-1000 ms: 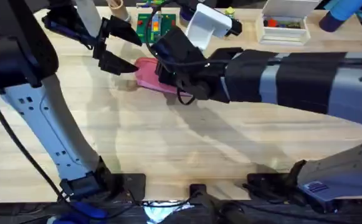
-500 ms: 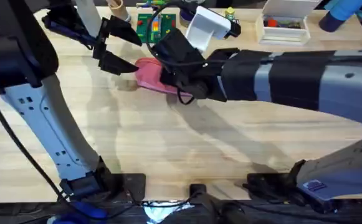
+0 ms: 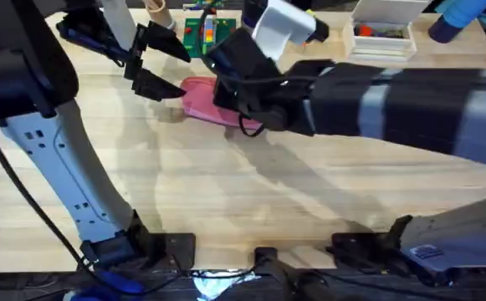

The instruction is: Unzip the bag, pick up the pens from the table one at a time and place them inside, then zip the bag closed.

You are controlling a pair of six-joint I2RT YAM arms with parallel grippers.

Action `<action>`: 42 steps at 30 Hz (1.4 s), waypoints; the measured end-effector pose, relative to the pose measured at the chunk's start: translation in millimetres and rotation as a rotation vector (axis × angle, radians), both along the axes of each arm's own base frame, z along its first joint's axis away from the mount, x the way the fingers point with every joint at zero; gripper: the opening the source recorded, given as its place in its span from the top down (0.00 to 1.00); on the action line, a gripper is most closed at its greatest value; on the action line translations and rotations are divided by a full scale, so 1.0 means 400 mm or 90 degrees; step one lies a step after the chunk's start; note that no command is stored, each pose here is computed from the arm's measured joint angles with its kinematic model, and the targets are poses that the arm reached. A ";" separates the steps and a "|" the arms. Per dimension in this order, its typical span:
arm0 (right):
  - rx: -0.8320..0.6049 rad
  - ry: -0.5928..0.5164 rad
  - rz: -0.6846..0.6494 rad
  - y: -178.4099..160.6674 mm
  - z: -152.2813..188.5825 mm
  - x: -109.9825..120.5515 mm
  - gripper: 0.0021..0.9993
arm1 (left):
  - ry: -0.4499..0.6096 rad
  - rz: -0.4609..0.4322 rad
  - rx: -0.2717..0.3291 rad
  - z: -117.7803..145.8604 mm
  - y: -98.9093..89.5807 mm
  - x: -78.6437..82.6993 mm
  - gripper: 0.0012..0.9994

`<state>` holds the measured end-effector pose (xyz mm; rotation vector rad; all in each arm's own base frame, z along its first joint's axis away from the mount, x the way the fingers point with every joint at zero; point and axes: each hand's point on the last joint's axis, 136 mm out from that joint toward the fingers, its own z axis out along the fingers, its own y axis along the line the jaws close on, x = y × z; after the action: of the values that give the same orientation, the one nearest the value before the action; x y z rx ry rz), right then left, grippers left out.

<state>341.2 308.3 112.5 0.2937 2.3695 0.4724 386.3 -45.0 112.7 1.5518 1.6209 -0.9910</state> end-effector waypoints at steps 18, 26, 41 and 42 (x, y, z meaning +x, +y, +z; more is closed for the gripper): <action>0.024 -0.031 0.024 0.005 0.076 -0.005 0.97 | 0.004 -0.012 0.015 -0.009 -0.001 -0.007 0.05; 0.025 -0.031 0.025 0.006 0.077 -0.005 0.97 | -0.001 -0.044 0.028 -0.017 -0.034 -0.012 0.10; 0.025 -0.032 0.019 -0.003 0.077 0.004 0.97 | 0.004 -0.083 0.060 -0.035 -0.055 -0.029 0.96; 0.023 -0.032 0.020 -0.003 0.077 0.004 0.97 | 0.004 -0.083 0.060 -0.035 -0.055 -0.029 0.96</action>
<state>342.7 307.1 143.2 0.2588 2.3211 0.5327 374.8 -66.8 98.6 1.7382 1.6075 -1.0019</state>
